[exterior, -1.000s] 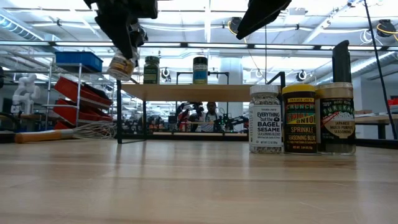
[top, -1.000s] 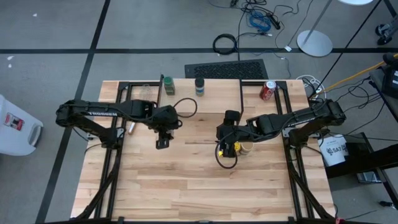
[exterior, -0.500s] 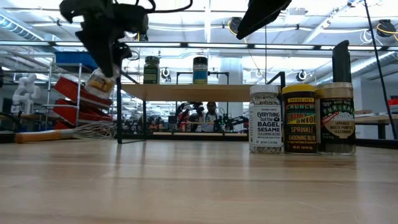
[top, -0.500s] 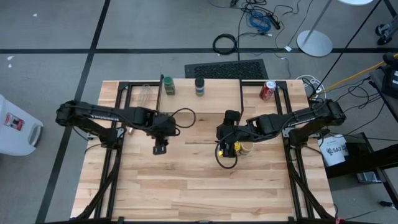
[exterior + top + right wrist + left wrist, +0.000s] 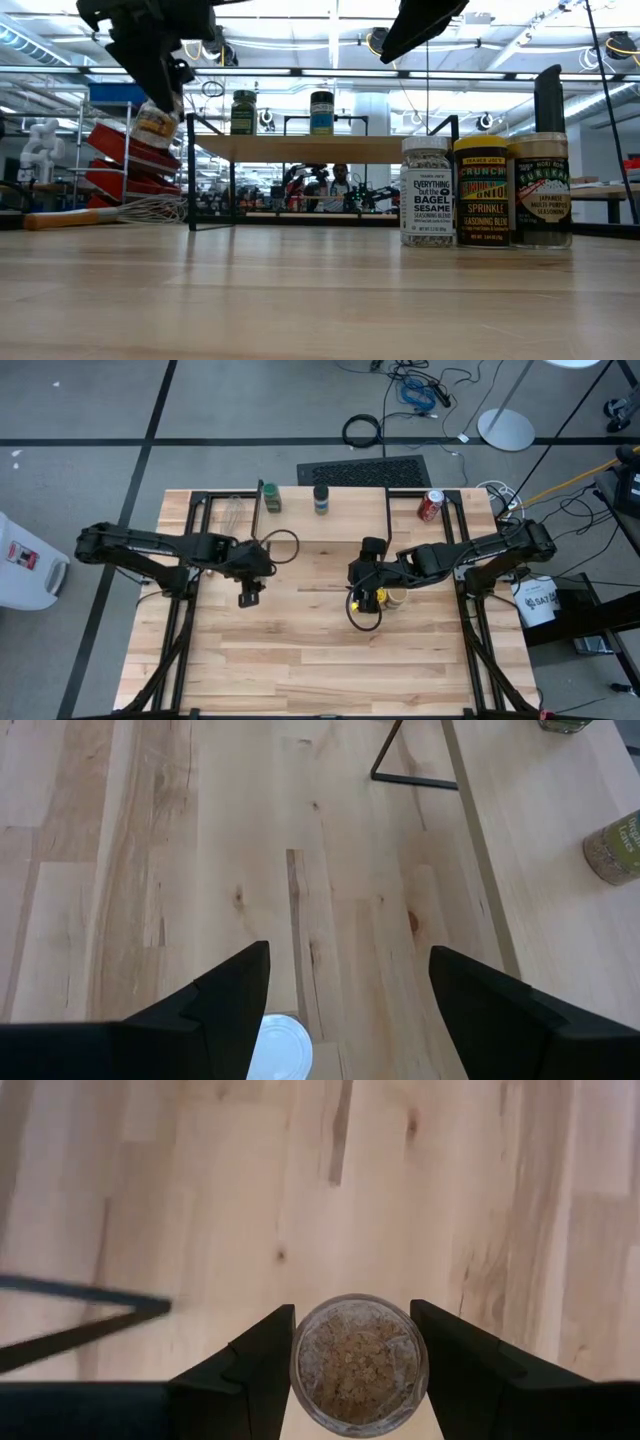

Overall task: Shelf spices
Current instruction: Remove the brown seasoning bottle from the shelf

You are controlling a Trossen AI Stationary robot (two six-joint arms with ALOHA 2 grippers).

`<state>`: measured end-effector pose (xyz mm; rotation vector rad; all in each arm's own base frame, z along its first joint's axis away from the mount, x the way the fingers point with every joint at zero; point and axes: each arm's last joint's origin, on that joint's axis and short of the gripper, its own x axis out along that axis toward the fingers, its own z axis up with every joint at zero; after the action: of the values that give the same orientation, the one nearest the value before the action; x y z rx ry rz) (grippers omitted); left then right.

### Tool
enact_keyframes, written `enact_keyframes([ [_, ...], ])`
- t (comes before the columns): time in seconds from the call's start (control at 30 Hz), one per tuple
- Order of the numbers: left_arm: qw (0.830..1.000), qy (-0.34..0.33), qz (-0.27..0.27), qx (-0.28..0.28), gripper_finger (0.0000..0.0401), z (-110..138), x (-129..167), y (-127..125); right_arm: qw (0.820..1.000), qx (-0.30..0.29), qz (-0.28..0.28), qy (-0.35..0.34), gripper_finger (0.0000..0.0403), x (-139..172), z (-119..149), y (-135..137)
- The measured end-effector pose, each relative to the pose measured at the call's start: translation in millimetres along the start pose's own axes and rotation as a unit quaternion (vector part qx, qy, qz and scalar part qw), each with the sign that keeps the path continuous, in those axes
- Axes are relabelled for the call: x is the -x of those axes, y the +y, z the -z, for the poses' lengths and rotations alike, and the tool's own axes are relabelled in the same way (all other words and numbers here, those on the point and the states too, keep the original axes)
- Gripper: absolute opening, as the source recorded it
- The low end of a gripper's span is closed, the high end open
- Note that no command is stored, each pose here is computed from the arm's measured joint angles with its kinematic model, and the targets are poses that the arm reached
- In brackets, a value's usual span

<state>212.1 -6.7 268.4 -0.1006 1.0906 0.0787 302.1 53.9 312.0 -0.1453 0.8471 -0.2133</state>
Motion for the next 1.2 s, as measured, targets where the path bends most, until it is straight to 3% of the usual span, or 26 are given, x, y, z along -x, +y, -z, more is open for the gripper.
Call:
enact_keyframes([
  [0.23,0.997,-0.069,0.011,0.016,0.0196,23.5,5.5,3.8,1.000,-0.002,0.000,0.000,0.0263,0.0,0.0,0.0],
  [0.67,0.998,-0.054,-0.001,0.039,0.0196,49.8,-16.3,6.5,1.000,-0.003,0.000,-0.002,0.0263,0.0,-0.4,0.2],
  [1.0,0.996,-0.067,0.031,0.054,0.0196,69.7,-44.9,-9.4,1.000,-0.011,0.000,-0.003,0.0263,0.0,-0.6,0.1],
  [1.2,0.995,-0.085,0.018,0.053,0.0196,76.0,-52.6,-15.1,1.000,-0.011,-0.001,-0.004,0.0263,0.0,-0.8,0.1],
])
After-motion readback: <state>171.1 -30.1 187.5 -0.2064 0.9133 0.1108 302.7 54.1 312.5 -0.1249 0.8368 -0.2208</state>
